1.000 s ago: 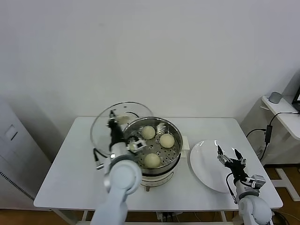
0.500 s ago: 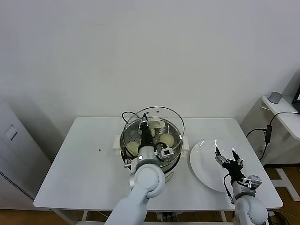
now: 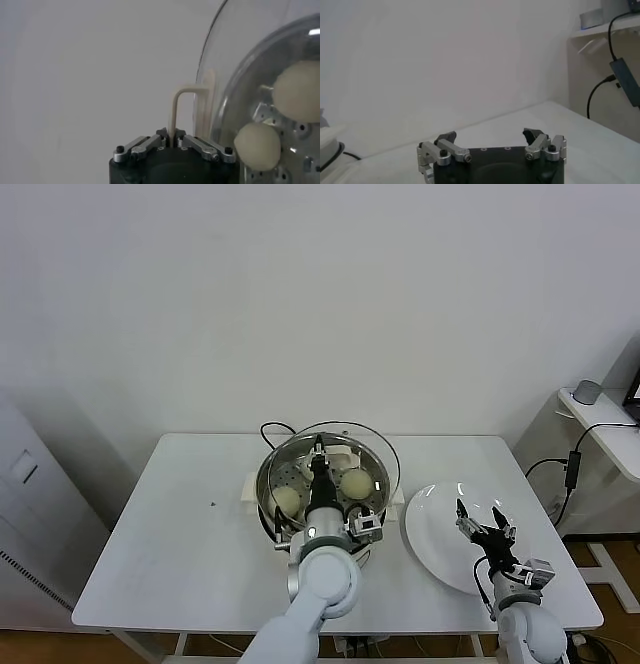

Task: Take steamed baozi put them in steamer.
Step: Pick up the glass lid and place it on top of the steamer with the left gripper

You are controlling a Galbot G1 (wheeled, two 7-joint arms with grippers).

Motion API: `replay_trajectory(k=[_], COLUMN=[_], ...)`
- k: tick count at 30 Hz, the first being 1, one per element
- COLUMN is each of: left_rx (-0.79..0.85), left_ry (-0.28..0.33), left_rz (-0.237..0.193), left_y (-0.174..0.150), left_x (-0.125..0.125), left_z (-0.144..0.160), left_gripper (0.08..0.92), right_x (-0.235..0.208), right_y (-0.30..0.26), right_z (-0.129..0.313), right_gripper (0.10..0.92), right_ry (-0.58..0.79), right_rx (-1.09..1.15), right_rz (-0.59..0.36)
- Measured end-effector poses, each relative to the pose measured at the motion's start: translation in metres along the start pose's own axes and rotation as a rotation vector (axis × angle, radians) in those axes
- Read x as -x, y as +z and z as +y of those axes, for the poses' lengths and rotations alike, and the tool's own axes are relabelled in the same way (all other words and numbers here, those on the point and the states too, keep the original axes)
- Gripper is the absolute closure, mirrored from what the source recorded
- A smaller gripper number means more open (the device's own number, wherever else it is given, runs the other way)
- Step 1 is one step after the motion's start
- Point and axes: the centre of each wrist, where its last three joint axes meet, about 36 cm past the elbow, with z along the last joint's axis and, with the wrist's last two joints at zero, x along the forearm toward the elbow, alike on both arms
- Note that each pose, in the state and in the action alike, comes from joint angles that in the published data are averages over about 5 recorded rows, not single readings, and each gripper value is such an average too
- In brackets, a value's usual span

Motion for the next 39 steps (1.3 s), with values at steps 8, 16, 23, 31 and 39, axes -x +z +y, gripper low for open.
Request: replay_trajectory(k=[8,16,23,31,39], left_rx=[0.067,0.109,0.123,0.129,0.134], left_ry=[-0.008,-0.009,-0.002,0.0,0.006], left_rz=[0.026,0.036,0.046,0.053,0.056], left_y=[0.003,0.004,0.005,0.007,0.008], left_x=[0.0,-0.003,0.0,0.005,0.006], left_z=[-0.014,-0.021,-0.024,-0.026,-0.029], left_gripper=[0.866,0.866,0.866,0.866,0.866], right_x=[-0.001,-0.002,-0.004,-0.005,-0.005], right_y=[-0.001,-0.001,0.0,0.001,0.002], right_z=[-0.001,-0.001,-0.001,-0.002,-0.003], right_gripper=[0.2,0.2,0.2,0.2,0.2], right_ry=[-0.002,-0.003,-0.003,-0.001,0.001], right_rx=[-0.002,0.001,0.002,0.002,0.005], right_rz=[-0.003,-0.005,-0.006,-0.006,-0.004])
